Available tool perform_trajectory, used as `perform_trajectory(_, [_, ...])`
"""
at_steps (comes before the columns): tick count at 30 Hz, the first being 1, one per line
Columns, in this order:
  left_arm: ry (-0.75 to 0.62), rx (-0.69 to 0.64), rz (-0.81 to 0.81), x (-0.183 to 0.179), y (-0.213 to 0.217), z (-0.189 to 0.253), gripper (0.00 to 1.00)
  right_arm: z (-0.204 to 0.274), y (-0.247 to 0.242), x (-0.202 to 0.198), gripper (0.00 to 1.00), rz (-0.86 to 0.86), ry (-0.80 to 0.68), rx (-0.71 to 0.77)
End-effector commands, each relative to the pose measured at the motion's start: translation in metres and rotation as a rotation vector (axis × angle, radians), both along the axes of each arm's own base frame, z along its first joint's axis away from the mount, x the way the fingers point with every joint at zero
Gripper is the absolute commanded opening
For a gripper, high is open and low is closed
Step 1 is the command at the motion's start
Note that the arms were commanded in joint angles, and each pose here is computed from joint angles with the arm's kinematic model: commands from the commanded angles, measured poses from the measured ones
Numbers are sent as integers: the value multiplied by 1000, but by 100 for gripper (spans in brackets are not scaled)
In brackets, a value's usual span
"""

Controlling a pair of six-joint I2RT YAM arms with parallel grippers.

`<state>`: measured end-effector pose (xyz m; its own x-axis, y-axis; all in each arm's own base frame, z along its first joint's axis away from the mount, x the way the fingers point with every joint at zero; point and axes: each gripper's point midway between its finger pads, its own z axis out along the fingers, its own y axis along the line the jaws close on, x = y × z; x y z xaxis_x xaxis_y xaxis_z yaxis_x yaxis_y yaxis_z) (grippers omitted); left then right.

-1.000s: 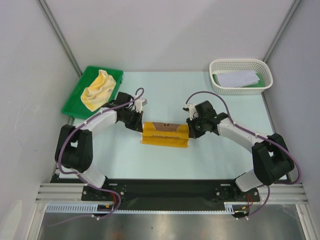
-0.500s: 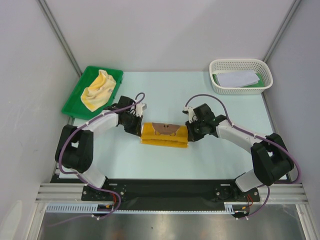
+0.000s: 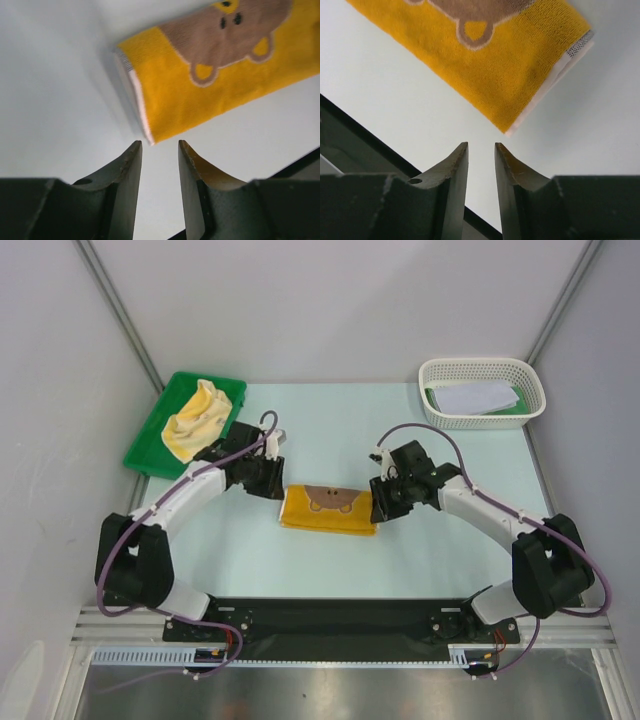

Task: Fold and stack the towels
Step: Fold the towel

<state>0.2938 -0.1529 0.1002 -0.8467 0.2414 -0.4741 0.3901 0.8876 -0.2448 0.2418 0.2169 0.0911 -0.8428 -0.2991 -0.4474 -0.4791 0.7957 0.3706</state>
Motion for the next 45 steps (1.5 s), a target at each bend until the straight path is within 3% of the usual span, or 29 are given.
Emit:
perform_trajectory(1, [-51, -226, -23, 7, -40, 35, 40, 14, 9, 18, 33, -111, -18, 41])
perform_trajectory(6, [49, -282, 83, 9, -49, 0, 40, -6, 17, 36, 31, -206, -42, 37])
perform_trajectory(14, [135, -111, 262, 10, -21, -61, 38, -56, 20, 9, 28, -205, 36, -25])
perform_trajectory(21, [104, -76, 303, 26, -17, -35, 38, -30, 19, 16, 29, -239, 1, -13])
perform_trajectory(27, [32, -211, 262, 47, -41, 9, 41, 7, 27, 42, 28, -255, -65, 46])
perform_trajectory(34, [113, -246, 282, 48, -52, -34, 39, -36, 12, 70, 26, -286, -32, -16])
perform_trajectory(39, [110, -117, 335, 67, -37, -64, 39, -62, -4, 88, 26, -303, -68, -50])
perform_trajectory(45, [113, -68, 365, 74, -31, -70, 39, -57, -4, 90, 25, -284, -102, -42])
